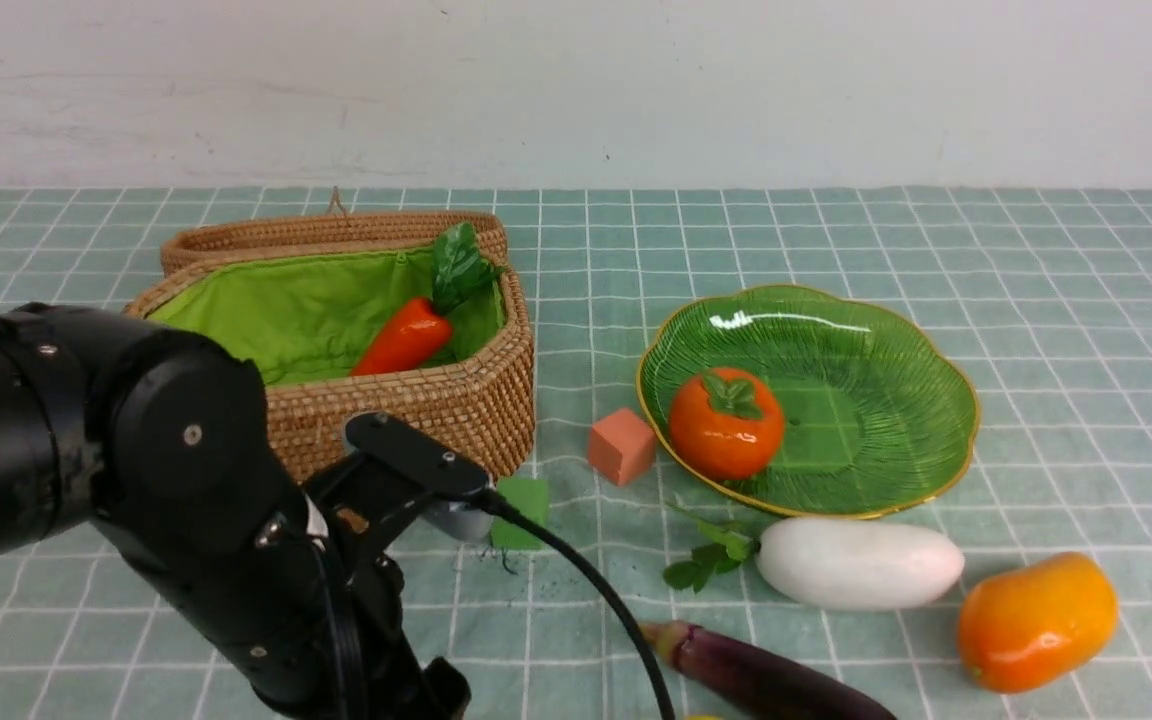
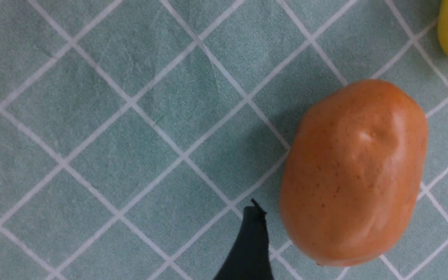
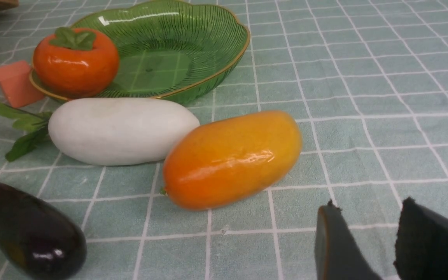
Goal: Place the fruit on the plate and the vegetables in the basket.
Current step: Grab a potato with your left arm and place it in the basket on the left
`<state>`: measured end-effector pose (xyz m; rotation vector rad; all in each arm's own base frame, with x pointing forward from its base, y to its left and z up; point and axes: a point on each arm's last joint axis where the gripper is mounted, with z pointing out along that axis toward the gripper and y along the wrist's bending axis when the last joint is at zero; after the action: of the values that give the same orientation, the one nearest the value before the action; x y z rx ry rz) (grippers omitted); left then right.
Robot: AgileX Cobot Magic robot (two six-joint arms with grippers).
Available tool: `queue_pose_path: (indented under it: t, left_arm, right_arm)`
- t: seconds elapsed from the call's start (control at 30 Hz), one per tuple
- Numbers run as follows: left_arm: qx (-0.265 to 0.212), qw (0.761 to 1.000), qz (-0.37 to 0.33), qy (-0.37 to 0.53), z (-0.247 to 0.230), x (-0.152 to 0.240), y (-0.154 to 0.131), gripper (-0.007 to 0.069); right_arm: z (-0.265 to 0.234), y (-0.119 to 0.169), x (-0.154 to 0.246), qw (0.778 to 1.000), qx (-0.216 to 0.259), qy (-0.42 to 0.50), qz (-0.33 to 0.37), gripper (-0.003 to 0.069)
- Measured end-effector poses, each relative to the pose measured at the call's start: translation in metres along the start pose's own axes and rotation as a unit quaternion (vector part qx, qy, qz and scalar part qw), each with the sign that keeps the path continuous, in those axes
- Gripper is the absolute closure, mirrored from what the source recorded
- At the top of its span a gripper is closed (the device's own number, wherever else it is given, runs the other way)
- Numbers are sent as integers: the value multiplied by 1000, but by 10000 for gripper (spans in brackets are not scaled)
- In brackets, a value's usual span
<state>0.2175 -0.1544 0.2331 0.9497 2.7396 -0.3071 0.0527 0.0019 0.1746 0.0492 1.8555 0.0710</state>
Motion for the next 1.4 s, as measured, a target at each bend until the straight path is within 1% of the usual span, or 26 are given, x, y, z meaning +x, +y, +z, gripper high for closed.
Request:
queue_pose_path:
  t: [0.07, 0.1, 0.17, 0.3, 0.33, 0.63, 0.7, 0.77, 0.8, 0.83, 0.87, 0.93, 1.0, 1.03, 1.07, 1.17, 1.2, 1.27, 1.37, 1.4]
  left_arm:
    - [9, 1000, -10, 21, 19, -3, 2, 5]
    - [10, 1000, -10, 23, 20, -4, 2, 5]
    - [42, 997, -23, 54, 41, -5, 0, 11]
    - [82, 991, -16, 102, 66, -2, -4, 50]
    - [85, 990, -14, 108, 68, -2, -4, 60]
    - [83, 990, 2, 113, 63, -2, -4, 69]
    - [80, 991, 9, 110, 51, -5, -3, 69]
    - [75, 994, 10, 82, 28, -14, 2, 69]
    - [74, 994, 8, 80, 26, -14, 3, 69]
    - [61, 997, -1, 47, 6, -22, 11, 69]
    - [59, 997, -4, 41, 3, -23, 13, 69]
    - [22, 999, -38, -32, -38, -37, 36, 69]
    - [-14, 992, -84, -89, -70, -45, 59, 69]
    - [-32, 985, -115, -121, -86, -49, 71, 69]
    - [-51, 974, -154, -160, -103, -53, 85, 69]
    - [-96, 937, -231, -243, -132, -60, 113, 69]
    - [-110, 925, -245, -267, -138, -61, 120, 69]
    - [-133, 911, -256, -296, -143, -65, 129, 70]
    - [-151, 906, -257, -301, -138, -69, 136, 70]
    - [-159, 906, -265, -288, -125, -73, 144, 70]
  right_arm:
    - [0, 0, 0, 1000, 0, 0, 0, 415]
    - [0, 0, 0, 1000, 0, 0, 0, 415]
    - [0, 0, 0, 1000, 0, 0, 0, 415]
    - [0, 0, 0, 1000, 0, 0, 0, 415]
    - [0, 0, 0, 1000, 0, 0, 0, 415]
    - [0, 0, 0, 1000, 0, 0, 0, 415]
    - [0, 0, 0, 1000, 0, 0, 0, 415]
    - [0, 0, 0, 1000, 0, 0, 0, 415]
    - [0, 0, 0, 1000, 0, 0, 0, 415]
    - [0, 0, 0, 1000, 0, 0, 0, 415]
    - [0, 0, 0, 1000, 0, 0, 0, 415]
    - [0, 0, 0, 1000, 0, 0, 0, 415]
    - [0, 0, 0, 1000, 0, 0, 0, 415]
    - [0, 0, 0, 1000, 0, 0, 0, 415]
    - [0, 0, 0, 1000, 0, 0, 0, 415]
    - [0, 0, 0, 1000, 0, 0, 0, 415]
    - [0, 0, 0, 1000, 0, 0, 0, 415]
    - [0, 0, 0, 1000, 0, 0, 0, 415]
    - [0, 0, 0, 1000, 0, 0, 0, 415]
    - [0, 0, 0, 1000, 0, 0, 0, 415]
